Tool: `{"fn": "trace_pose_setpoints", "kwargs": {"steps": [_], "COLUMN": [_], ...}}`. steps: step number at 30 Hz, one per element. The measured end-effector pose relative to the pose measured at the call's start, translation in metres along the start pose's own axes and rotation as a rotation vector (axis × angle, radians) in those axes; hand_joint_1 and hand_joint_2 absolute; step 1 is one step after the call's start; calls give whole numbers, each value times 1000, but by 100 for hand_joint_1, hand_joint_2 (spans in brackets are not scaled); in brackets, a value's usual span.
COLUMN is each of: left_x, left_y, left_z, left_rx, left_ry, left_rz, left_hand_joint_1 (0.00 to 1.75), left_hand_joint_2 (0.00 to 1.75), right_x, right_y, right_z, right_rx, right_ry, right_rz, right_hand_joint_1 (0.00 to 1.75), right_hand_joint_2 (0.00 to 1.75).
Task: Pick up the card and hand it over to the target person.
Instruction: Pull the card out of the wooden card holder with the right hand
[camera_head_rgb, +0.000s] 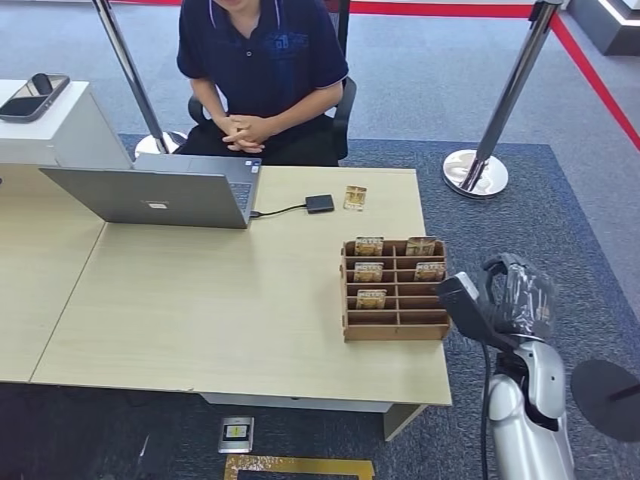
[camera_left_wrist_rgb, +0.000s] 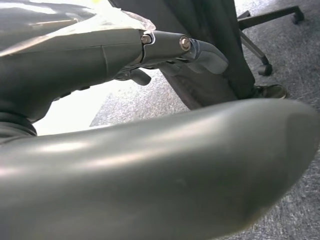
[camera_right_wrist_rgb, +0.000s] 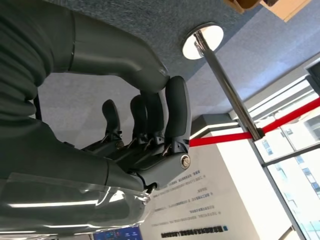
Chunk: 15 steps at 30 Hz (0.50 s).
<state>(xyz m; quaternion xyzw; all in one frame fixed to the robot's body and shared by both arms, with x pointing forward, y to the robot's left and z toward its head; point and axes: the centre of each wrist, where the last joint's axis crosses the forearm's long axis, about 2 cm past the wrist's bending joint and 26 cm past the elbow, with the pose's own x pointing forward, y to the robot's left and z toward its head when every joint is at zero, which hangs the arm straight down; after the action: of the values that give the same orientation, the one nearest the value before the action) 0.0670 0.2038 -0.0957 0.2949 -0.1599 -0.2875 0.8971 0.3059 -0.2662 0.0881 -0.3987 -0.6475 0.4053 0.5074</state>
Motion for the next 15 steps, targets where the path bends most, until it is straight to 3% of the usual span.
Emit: {"fn": "trace_pose_setpoints", "kwargs": {"steps": [4,8,9,13,15], "left_x": [0,0,0,0,0], "left_y": [0,0,0,-1,-1], "left_z": [0,0,0,1,1], "left_rx": [-3,0,0,1,2], "left_ry": [-2,17,21,25,26], "left_rz": [0,17,20,21,22], "left_hand_joint_1": [0,0,0,0,0], "left_hand_joint_2": [0,0,0,0,0], "right_x": [-2,-2,-1,3,4], "right_y": [0,0,0,2,3], "right_z": [2,-12,-17,-29,-33], "right_rx": [37,73,80,111,121], "right_ry": [-5,-24,-27,-42,-47], "right_rz": [24,38,38,49,57], "right_hand_joint_1": [130,123,115,46,42], "right_hand_joint_2": [175,175,175,175,175]}}
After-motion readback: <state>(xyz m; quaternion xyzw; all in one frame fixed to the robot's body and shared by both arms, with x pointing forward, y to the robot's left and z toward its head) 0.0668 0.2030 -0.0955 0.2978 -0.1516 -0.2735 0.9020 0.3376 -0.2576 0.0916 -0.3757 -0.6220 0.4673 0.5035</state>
